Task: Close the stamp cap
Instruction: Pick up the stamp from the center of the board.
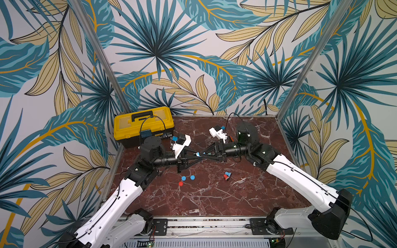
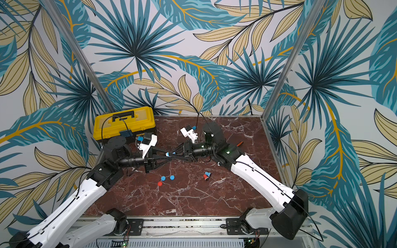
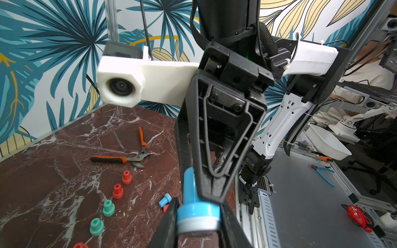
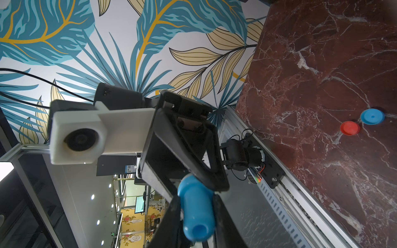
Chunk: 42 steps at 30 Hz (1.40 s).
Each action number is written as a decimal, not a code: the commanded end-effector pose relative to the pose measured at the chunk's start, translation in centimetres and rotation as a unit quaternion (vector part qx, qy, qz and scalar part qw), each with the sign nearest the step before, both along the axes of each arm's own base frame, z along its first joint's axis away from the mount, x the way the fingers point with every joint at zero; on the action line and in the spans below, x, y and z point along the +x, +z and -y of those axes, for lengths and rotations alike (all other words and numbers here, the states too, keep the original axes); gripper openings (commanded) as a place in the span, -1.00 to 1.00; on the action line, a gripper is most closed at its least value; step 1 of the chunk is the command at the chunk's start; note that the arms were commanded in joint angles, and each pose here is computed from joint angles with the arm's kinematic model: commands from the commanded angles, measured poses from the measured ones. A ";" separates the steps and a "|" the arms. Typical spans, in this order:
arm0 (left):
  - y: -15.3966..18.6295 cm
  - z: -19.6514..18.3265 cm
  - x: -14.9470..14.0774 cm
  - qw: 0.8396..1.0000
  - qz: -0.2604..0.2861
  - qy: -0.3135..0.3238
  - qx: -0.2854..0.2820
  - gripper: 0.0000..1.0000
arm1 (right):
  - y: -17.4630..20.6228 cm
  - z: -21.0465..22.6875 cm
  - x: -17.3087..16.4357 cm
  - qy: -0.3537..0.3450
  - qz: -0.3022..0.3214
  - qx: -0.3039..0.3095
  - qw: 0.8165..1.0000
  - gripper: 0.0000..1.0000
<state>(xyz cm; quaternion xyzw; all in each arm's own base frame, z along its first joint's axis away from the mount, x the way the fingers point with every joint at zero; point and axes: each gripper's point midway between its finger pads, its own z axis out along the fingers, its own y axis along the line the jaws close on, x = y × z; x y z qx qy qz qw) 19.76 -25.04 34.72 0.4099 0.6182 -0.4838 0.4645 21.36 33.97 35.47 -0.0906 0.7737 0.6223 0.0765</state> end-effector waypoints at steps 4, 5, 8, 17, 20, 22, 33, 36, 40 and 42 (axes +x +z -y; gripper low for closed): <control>1.5 0.1 -0.7 1.000 0.024 -0.014 -0.011 -0.69 | 0.8 -0.4 0.1 -0.004 0.019 0.019 1.000 -0.52; 1.5 0.2 -0.8 1.000 0.024 -0.015 -0.012 -0.69 | 0.8 -0.4 0.1 -0.004 0.019 0.019 1.000 -0.52; 1.4 0.2 -0.8 1.000 0.024 -0.016 -0.011 -0.69 | 0.8 -0.4 0.1 -0.005 0.019 0.019 1.000 -0.52; 1.4 0.2 -0.8 1.000 0.024 -0.017 -0.011 -0.69 | 0.8 -0.5 0.3 -0.008 0.020 0.020 1.000 -0.52; 1.3 0.2 -0.6 1.000 0.023 -0.012 -0.010 -0.69 | 0.8 -0.5 0.2 -0.005 0.020 0.020 1.000 -0.58; 1.3 0.2 -0.4 1.000 0.022 -0.008 -0.009 -0.68 | 0.8 -0.4 0.2 -0.005 0.020 0.021 1.000 -0.63; 1.1 -1.4 2.0 0.995 0.032 0.095 -0.002 0.38 | -1.2 0.5 1.0 -0.042 0.036 -0.031 0.998 -0.80; 1.4 -2.6 2.6 0.992 0.027 0.127 -0.009 0.44 | -2.4 1.0 1.6 -0.061 0.043 -0.063 0.995 -0.80; 1.7 -5.0 4.0 0.986 0.003 0.163 -0.022 0.44 | -4.1 1.4 2.6 -0.085 0.047 -0.098 0.990 -0.80; 1.5 -6.1 4.7 0.983 -0.003 0.184 -0.020 0.44 | -5.0 1.6 3.1 -0.094 0.049 -0.119 0.987 -0.80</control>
